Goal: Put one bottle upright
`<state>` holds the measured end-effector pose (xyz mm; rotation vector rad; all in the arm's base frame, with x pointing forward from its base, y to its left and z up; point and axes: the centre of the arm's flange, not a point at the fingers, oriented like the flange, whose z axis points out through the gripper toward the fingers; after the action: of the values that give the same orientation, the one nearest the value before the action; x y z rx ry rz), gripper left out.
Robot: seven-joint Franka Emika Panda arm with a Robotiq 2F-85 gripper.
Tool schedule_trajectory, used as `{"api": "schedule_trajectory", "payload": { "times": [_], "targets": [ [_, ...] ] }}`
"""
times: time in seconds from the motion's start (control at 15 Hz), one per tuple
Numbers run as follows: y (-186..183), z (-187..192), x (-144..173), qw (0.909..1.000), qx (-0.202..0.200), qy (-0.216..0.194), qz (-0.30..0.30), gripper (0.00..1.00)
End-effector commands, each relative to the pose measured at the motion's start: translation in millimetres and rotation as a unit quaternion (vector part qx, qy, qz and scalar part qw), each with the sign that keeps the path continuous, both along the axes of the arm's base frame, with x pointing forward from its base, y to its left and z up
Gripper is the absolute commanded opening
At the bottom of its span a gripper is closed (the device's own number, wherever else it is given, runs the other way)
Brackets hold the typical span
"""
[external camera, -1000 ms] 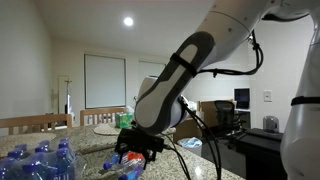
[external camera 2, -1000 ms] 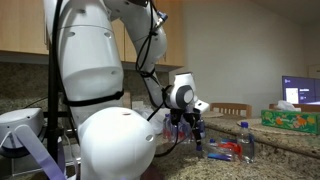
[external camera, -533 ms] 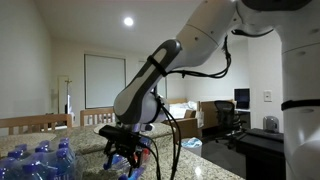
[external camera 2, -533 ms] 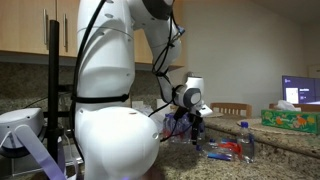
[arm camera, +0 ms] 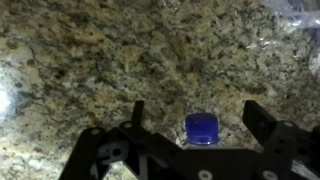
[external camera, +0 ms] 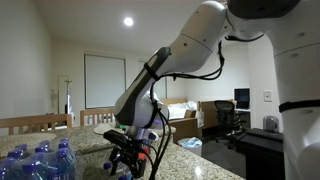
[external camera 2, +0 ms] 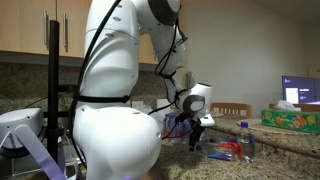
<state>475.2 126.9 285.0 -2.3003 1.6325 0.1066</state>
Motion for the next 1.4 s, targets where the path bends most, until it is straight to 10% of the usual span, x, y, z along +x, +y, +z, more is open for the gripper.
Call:
{"api": "schedule_trajectory", "payload": {
  "times": [0.0, 0.07, 0.13, 0.8, 1.33],
  "targets": [
    [-15, 0, -9, 0.9999, 0.013, -0.001, 0.000, 1.00],
    [-18, -2, -9, 0.9998, 0.017, -0.005, 0.004, 1.00],
    [-21, -5, -10, 0.9997, 0.020, -0.008, 0.011, 0.75],
    [-38, -7, -11, 0.9984, 0.025, -0.011, 0.050, 0.15],
    [-37, -5, -16, 0.9770, 0.135, -0.078, 0.146, 0.13]
  ]
}}
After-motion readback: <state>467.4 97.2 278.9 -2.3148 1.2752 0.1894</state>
